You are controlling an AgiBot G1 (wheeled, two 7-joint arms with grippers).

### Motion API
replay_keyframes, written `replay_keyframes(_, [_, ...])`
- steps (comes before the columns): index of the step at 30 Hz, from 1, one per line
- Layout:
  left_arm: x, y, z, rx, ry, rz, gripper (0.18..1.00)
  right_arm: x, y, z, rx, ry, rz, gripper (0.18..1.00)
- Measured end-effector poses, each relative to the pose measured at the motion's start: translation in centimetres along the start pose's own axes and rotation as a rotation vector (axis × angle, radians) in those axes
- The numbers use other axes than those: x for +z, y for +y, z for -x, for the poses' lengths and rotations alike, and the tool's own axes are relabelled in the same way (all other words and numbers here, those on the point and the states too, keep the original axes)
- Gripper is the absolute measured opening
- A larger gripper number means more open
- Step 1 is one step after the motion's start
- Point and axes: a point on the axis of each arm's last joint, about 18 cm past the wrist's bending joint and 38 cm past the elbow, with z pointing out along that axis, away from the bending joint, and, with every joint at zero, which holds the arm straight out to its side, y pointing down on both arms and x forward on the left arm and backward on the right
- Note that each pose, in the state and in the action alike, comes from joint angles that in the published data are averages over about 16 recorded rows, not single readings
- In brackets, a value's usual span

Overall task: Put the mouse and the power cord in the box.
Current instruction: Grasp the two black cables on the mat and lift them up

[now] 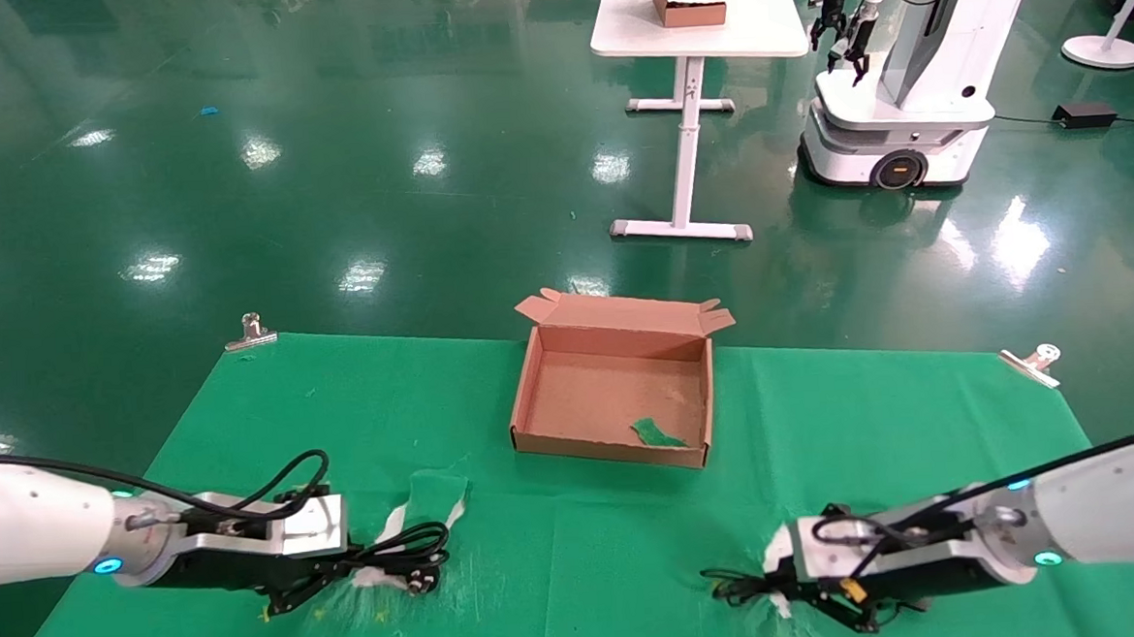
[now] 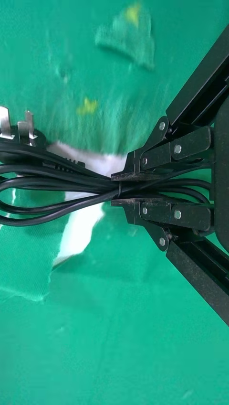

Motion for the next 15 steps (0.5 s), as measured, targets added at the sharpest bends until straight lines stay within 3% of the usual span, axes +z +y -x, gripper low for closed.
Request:
replay_keyframes(8, [-4.6,-0.2,1.4,-0.212,-0.055,-0.163,0.246,-6.1,-0.4,-3.7,0.105,0.150,-0.093,0.219])
replay_keyframes(15, [-7.9,-2.6,4.3,-0.343,-0.140,-0.325,0.244,-12.0,-3.8,-8.4,0.061,0.277,-0.163,0.218])
